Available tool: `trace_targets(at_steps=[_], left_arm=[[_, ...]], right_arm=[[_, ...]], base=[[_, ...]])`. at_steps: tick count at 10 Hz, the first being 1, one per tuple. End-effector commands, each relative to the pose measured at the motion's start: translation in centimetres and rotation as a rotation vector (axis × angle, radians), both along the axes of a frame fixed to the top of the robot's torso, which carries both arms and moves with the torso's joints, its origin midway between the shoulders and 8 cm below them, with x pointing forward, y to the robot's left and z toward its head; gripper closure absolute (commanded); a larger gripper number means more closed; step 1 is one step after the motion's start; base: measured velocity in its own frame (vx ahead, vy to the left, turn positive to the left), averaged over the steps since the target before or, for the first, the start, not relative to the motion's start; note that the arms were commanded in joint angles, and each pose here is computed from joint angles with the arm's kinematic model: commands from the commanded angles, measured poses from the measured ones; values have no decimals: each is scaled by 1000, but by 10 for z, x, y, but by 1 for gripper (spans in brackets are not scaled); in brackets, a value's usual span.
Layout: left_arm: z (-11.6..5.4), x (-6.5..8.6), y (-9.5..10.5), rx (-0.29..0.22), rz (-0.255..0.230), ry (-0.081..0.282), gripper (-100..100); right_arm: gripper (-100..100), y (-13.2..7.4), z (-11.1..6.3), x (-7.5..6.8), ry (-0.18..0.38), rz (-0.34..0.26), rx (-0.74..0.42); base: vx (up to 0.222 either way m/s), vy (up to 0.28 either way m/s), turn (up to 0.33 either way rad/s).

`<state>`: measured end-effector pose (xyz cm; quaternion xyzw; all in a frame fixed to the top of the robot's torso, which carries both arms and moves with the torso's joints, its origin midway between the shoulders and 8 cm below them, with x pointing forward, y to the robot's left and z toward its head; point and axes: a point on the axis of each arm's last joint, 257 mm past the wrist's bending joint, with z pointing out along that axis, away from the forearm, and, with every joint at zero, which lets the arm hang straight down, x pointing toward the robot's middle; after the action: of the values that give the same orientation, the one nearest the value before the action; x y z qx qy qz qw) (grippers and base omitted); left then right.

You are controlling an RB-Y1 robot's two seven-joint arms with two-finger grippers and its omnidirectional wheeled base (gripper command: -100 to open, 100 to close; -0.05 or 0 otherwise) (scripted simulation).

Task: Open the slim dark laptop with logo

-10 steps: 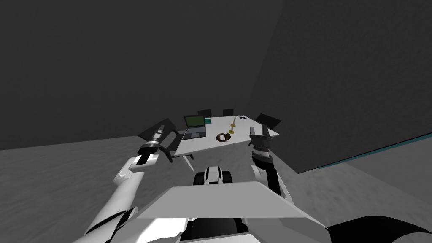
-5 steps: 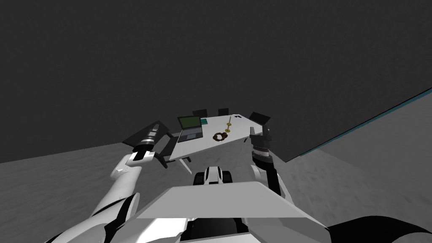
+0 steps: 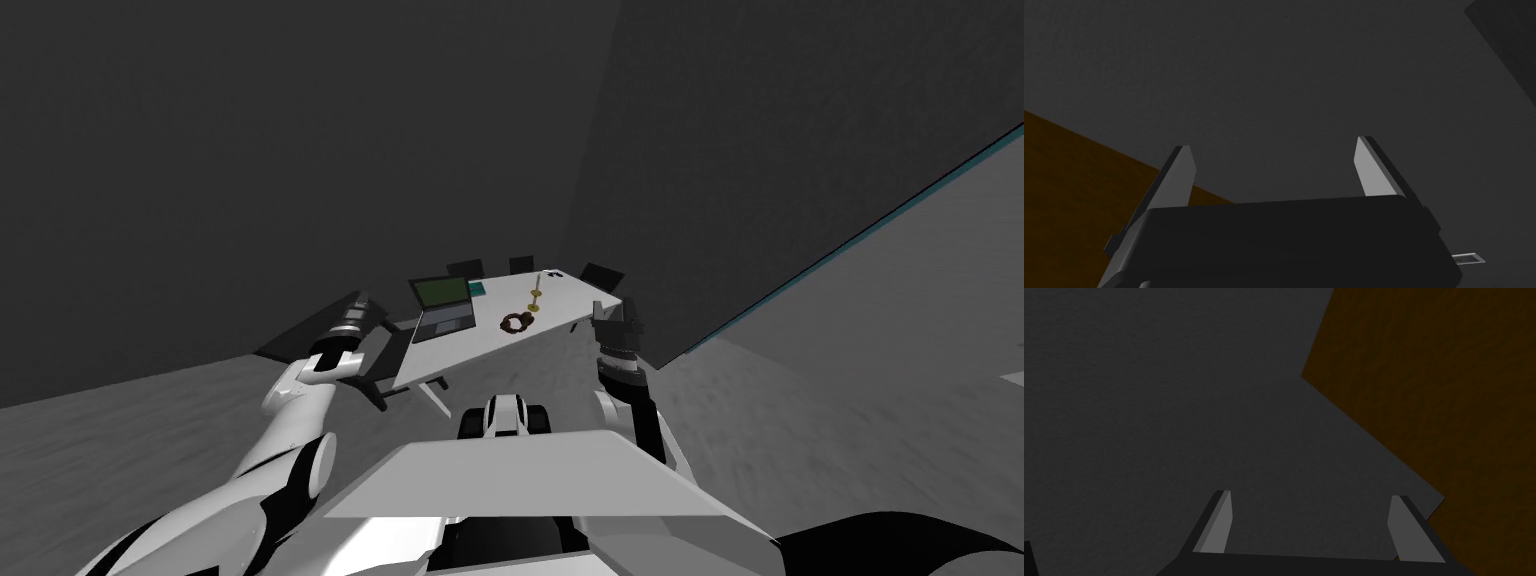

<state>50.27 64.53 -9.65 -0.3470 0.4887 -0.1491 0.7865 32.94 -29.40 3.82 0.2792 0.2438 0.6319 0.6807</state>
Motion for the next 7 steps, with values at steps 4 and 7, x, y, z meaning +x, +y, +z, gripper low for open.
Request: trace_targets(at_steps=[4, 7], left_arm=[[-6, 9, 40, -83, 78, 25, -100], [-17, 11, 50, -120, 99, 44, -100]], right_arm=[[0, 0, 0, 0, 0, 0, 0], [0, 0, 0, 0, 0, 0, 0]], base=[[-12, 40, -185], [-11, 27, -132]])
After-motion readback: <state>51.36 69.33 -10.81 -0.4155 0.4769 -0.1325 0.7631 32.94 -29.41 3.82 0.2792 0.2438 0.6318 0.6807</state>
